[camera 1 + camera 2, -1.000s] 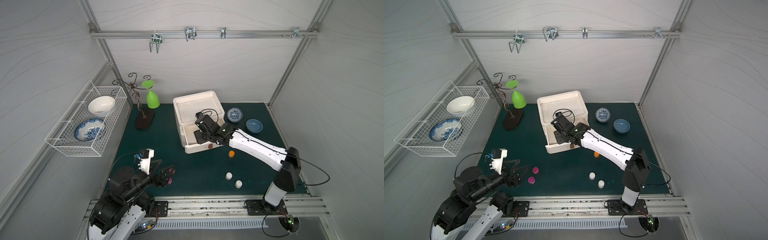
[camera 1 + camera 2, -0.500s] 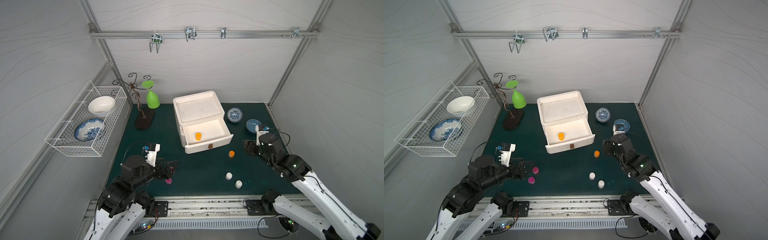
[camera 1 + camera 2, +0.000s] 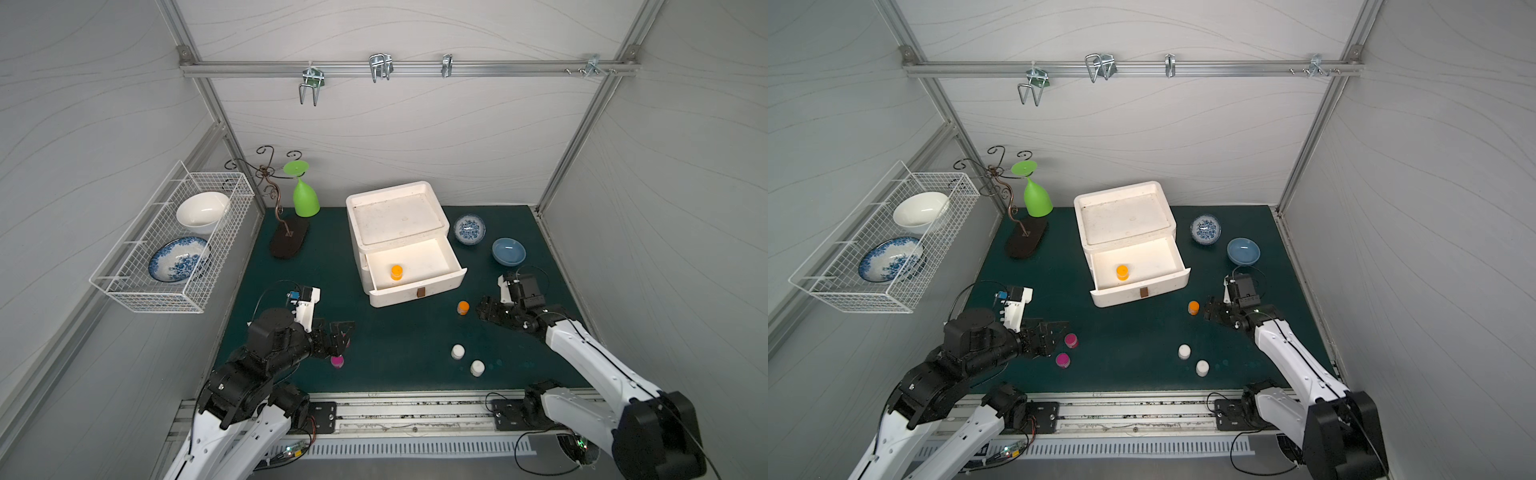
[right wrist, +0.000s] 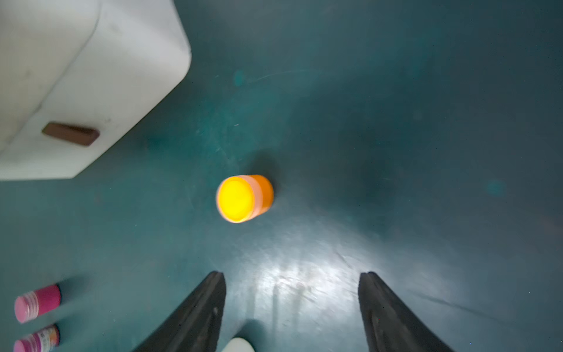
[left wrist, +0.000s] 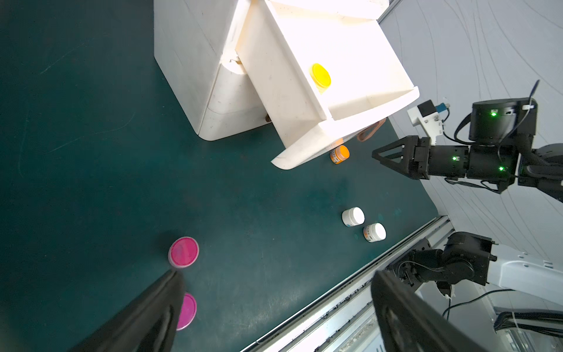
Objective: Put the paint cans in the drawer according to color
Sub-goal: Pick up the paint can at the center of the board.
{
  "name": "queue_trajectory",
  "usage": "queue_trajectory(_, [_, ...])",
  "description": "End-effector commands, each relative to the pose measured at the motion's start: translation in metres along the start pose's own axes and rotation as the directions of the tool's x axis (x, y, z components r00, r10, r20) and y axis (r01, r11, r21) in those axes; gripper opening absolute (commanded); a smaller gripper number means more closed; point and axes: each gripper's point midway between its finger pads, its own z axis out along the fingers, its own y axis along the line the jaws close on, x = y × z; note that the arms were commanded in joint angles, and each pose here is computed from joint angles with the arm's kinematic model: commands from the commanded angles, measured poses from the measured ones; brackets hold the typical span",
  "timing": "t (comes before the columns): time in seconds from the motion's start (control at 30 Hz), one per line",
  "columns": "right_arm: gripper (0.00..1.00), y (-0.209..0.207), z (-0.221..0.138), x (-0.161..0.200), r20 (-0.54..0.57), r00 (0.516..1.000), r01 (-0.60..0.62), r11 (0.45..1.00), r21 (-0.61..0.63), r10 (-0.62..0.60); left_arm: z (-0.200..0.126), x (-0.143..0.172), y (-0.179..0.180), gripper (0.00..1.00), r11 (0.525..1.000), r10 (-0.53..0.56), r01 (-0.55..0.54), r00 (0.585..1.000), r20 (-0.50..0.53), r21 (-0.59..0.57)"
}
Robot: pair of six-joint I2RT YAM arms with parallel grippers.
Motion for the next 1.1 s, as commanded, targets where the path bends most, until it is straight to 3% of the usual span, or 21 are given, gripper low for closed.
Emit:
queue_trajectory(0.0, [0.73,0.02,0.011,-0.02,0.051,0.997,0.055,0.998,0.007,-0.055,-0.007,-0.012,-0.008,1.0,1.0,0.004,-0.005,0.999,0.04,0.019])
queue_trajectory(0.33, [0.72,0.025,0.057,-0.015,-0.019,0.993,0.117,0.985,0.128,-0.115,-0.009,-0.012,-0.008,1.0,1.0,0.006,-0.007,0.999,0.053,0.022])
queue_trajectory(0.57, [0.66,0.015,0.075,-0.016,-0.041,0.993,0.12,0.975,0.188,-0.114,-0.009,-0.011,-0.009,1.0,0.999,0.009,-0.011,0.999,0.047,0.031])
queue_trajectory(0.9, [0.44,0.003,0.072,-0.019,-0.034,0.994,0.108,0.968,0.228,-0.103,-0.009,-0.01,-0.012,1.0,0.999,0.015,-0.017,0.999,0.043,0.042])
queue_trajectory(1.07, [0.23,-0.003,0.065,-0.021,-0.023,0.996,0.092,0.966,0.241,-0.089,-0.01,-0.01,-0.012,1.0,0.999,0.016,-0.018,0.999,0.046,0.043])
